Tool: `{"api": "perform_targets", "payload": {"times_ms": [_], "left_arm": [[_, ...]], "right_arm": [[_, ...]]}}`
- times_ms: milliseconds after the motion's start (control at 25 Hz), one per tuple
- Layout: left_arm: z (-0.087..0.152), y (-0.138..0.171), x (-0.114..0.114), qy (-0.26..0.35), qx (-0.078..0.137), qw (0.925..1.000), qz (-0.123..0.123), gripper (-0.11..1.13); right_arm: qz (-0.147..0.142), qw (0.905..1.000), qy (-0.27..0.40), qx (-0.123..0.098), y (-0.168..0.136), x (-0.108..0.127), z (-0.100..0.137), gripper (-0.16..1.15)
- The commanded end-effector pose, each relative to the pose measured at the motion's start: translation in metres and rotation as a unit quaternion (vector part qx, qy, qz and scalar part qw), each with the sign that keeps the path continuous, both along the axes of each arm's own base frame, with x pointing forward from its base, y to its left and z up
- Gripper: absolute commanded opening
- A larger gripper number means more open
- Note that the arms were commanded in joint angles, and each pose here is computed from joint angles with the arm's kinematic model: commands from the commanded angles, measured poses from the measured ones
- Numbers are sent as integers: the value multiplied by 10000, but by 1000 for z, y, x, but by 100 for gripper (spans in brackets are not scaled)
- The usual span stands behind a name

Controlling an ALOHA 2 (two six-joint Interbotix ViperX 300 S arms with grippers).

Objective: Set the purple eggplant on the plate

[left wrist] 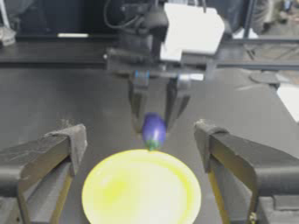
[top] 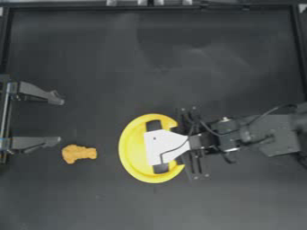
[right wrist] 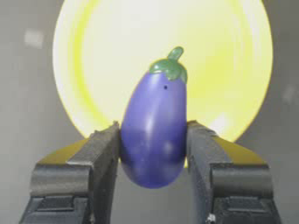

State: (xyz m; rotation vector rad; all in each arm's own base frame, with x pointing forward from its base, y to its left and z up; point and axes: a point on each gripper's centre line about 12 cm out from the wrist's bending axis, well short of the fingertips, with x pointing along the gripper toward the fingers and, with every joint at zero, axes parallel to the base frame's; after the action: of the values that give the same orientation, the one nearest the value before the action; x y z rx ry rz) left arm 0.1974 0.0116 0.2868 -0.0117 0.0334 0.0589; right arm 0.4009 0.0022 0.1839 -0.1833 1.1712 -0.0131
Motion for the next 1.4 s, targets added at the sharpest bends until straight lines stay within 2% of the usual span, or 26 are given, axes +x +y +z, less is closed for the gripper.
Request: {"api": "perform_targets", "payload": {"times_ms": [40, 480, 840, 960, 1040, 1240, 1280, 1400], "left_arm": [[4, 0, 1, -61, 4, 10000, 8, 103], [5, 0, 1, -69, 4, 10000, 8, 103], [1, 0, 1, -23, -6, 10000, 8, 103], [0, 0, 0, -15, 1, 10000, 7, 103], [0, 0, 0, -15, 1, 10000, 7, 103], [-1, 0, 0, -8, 0, 10000, 7, 103], [-1, 0, 0, -8, -7, 10000, 8, 103], [-1, 0, 0, 0, -8, 10000, 8, 103]], "right_arm": [[35, 9995, -317, 10, -4, 16, 4, 28], [32, 9996, -294, 43, -12, 29, -25, 28], [110, 9995, -205, 230, -5, 34, -37, 31], [145, 9991, -220, 324, -2, 36, -38, 41], [135, 9987, -264, 416, -1, 38, -35, 56], [10, 9981, -278, 555, -4, 40, -35, 105], [-1, 9980, -279, 562, -4, 40, -35, 107], [-13, 9980, -272, 568, -5, 39, -35, 100]]}}
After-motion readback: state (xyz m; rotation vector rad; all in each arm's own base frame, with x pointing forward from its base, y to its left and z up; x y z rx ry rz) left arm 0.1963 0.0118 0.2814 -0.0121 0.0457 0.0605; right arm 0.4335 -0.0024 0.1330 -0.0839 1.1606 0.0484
